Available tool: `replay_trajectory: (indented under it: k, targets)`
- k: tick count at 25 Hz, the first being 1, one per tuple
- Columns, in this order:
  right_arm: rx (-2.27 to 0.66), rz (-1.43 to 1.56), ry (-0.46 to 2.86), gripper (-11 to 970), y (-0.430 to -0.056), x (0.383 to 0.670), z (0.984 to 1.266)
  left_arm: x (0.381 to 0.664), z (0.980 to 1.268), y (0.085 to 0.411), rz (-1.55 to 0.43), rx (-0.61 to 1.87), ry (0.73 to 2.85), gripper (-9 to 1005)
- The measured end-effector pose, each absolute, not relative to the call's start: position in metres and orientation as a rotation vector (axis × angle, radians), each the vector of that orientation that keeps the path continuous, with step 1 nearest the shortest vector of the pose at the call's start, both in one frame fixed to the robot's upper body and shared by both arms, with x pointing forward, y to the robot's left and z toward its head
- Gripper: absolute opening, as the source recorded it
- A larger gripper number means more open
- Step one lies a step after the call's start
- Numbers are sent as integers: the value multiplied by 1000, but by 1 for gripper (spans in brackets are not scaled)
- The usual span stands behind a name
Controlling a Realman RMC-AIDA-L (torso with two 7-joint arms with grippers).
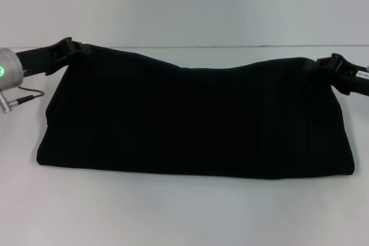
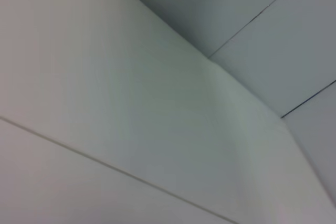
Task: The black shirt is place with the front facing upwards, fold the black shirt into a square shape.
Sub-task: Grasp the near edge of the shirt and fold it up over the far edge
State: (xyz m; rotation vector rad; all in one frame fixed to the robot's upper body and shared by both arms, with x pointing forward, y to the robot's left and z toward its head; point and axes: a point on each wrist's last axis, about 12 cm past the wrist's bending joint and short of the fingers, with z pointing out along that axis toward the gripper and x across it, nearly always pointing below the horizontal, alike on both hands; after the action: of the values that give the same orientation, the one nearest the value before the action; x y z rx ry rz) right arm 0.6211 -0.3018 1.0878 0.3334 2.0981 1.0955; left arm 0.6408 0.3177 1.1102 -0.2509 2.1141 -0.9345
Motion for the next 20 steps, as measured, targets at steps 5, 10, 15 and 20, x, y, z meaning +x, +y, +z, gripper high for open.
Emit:
replay_trajectory:
  k: [5, 10, 15, 20]
  targets:
    - [348, 1031, 2118, 28, -297, 628, 1085, 647, 1105, 308, -854, -239, 2143, 165]
    - [338, 937, 2163, 97, -296, 630, 1079, 651, 1097, 301, -780, -290, 2124, 173]
    - [390, 900, 2163, 166, -299, 630, 1073, 649, 1092, 295, -759, -294, 2042, 180]
    - [488, 936, 2112, 404, -310, 621, 1067, 645, 1085, 299, -734, -325, 2036, 187]
